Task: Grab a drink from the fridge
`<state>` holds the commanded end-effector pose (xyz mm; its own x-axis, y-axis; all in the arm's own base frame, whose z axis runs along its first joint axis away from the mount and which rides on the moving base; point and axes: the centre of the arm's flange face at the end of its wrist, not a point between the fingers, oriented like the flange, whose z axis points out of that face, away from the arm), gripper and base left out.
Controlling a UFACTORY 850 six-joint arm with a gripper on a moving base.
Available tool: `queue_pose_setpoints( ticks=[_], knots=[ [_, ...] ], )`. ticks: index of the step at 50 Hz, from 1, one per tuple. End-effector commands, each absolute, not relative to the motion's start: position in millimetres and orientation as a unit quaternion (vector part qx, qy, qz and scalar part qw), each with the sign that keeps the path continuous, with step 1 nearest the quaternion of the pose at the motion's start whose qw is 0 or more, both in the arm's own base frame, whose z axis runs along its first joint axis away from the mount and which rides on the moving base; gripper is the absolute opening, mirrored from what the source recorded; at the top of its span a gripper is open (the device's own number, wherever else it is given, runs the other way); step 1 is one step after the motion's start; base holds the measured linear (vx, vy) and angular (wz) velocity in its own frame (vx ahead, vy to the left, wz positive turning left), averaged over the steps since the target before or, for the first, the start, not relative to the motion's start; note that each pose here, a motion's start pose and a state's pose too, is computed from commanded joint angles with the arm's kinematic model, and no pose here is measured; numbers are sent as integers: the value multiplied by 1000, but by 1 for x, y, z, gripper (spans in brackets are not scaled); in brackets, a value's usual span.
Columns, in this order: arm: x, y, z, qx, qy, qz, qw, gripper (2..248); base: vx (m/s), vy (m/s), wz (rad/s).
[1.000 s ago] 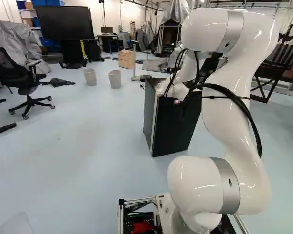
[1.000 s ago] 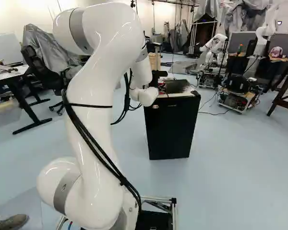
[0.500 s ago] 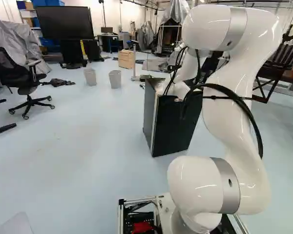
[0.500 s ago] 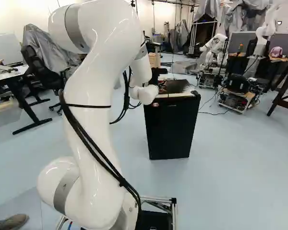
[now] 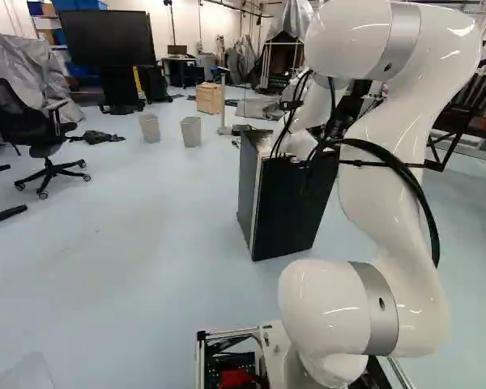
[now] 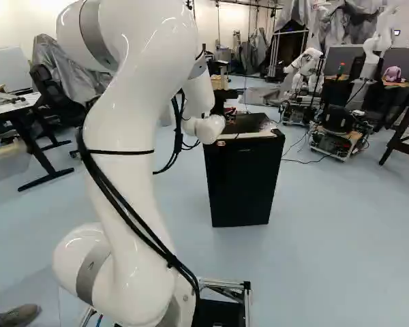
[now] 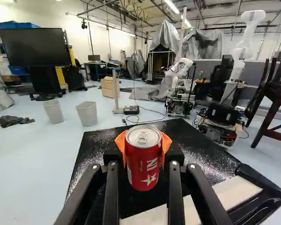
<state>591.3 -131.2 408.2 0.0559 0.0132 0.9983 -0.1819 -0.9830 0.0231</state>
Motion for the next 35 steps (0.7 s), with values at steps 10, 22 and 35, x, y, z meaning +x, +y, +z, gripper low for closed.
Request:
queue_pose_setpoints(
  ticks=[10,22,35],
  knots=[
    [590,-131,409,723,-58,684,71,95,0,0,0],
    [585,-127,410,725,-57,683,69,95,0,0,0],
    [573,-118,412,730,-55,678,66,95,0,0,0]
  ],
)
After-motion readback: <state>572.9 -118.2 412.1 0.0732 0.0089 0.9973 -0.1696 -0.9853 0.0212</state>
